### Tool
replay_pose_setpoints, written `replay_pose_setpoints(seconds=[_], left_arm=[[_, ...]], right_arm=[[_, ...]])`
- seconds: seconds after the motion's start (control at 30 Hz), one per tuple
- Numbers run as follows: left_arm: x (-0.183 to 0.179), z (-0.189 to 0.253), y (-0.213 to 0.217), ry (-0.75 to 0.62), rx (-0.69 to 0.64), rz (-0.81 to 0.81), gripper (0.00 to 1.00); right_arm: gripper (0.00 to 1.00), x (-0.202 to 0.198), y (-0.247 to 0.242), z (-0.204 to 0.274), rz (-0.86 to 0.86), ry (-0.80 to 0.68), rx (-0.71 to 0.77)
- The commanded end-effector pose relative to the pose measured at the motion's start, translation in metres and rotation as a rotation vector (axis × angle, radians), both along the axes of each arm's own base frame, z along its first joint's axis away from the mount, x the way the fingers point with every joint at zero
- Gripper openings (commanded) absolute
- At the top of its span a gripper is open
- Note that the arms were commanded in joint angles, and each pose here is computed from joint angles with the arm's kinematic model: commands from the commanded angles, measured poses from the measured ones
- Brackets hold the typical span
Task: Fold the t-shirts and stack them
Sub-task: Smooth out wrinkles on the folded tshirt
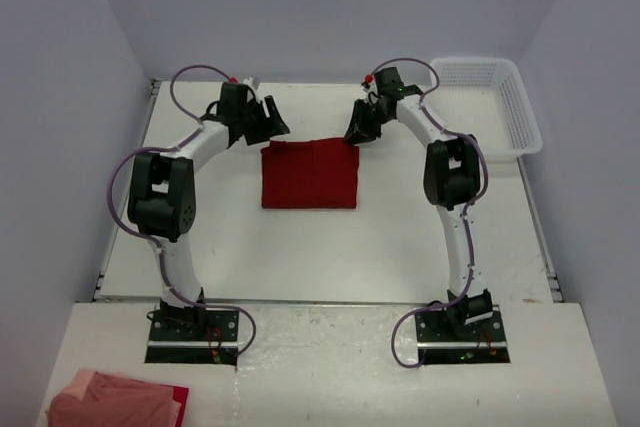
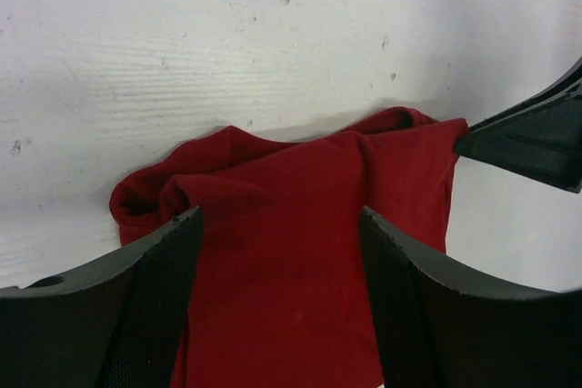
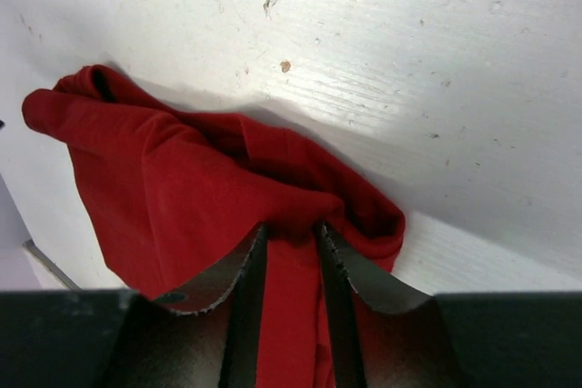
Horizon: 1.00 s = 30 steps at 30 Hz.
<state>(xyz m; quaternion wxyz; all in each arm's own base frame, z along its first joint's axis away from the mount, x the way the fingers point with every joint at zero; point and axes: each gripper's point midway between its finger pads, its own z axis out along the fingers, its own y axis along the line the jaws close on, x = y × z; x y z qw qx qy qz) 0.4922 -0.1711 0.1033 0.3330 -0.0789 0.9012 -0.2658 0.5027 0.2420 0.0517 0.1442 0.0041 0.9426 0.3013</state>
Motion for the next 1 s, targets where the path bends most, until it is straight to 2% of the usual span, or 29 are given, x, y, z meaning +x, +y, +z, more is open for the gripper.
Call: replay_pose_setpoints(seconds=[0.0,0.1,0.27,0.47,0.97], left_arm=[[-0.002,0.01,0.002,-0.036,0.035,-0.011,0.7],[-0.002,0.001,0.0,-0.014,0.053,-0.012,0.7],[0.002,-0.009,0.002,0.0,0.121,0.002,0.7],[-0.003,-0.018,0.007,0.023,0.23,0.03,0.71],[0.001,-0.043,0.022,0.066,0.328,0.085,0.71]], right_arm=[[0.29,0.014,-0.001,0.013,-0.019,-0.037,0.027],[0.11,0.015,-0.001,0.013,-0.016,-0.038,0.032],[0.0,0.016,-0.002,0.013,-0.012,-0.047,0.027],[0.0,0.02,-0.004,0.013,-0.021,-0.046,0.033],[0.0,0.022,-0.008,0.018,-0.034,-0.064,0.031]])
